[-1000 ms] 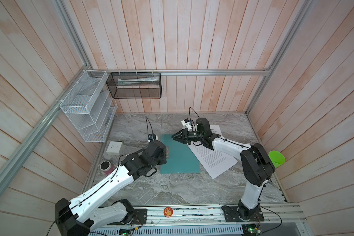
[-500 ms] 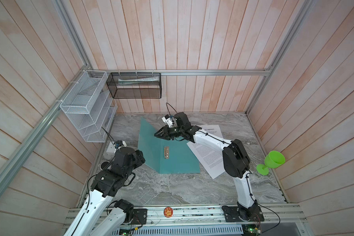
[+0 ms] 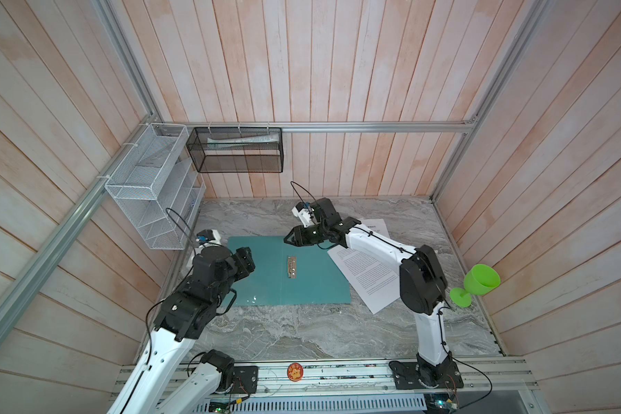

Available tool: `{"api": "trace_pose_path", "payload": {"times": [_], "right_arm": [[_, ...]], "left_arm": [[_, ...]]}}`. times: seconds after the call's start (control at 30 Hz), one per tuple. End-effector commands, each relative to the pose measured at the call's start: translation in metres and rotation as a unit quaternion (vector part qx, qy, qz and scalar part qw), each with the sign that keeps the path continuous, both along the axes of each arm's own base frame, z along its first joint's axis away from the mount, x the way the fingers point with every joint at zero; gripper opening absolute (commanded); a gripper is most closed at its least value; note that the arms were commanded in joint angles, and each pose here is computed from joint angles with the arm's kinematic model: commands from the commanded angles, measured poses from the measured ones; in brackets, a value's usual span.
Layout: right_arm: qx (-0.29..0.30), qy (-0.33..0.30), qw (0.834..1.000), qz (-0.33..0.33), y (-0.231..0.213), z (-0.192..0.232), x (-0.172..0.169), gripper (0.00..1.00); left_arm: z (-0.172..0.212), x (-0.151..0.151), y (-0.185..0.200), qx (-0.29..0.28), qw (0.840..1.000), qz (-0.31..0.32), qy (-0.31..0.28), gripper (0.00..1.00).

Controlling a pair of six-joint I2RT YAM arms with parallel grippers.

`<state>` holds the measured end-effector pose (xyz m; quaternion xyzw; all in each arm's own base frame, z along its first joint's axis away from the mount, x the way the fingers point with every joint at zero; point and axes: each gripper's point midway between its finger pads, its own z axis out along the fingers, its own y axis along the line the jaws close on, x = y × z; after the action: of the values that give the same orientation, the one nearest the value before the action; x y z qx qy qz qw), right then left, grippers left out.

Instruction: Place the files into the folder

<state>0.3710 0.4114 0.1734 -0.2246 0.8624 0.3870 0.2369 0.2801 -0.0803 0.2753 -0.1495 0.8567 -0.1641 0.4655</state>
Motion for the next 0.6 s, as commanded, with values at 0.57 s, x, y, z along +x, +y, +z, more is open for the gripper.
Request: {"api": "trace_pose_path", "payload": {"times": [0.57], "right_arm": [[-0.107, 0.093, 0.959, -0.244, -0.373, -0.088, 0.032, 0.57]], "left_arm": [[-0.046, 0.075, -0.165, -0.103, 0.949, -0.296, -0.029, 0.81]]}}
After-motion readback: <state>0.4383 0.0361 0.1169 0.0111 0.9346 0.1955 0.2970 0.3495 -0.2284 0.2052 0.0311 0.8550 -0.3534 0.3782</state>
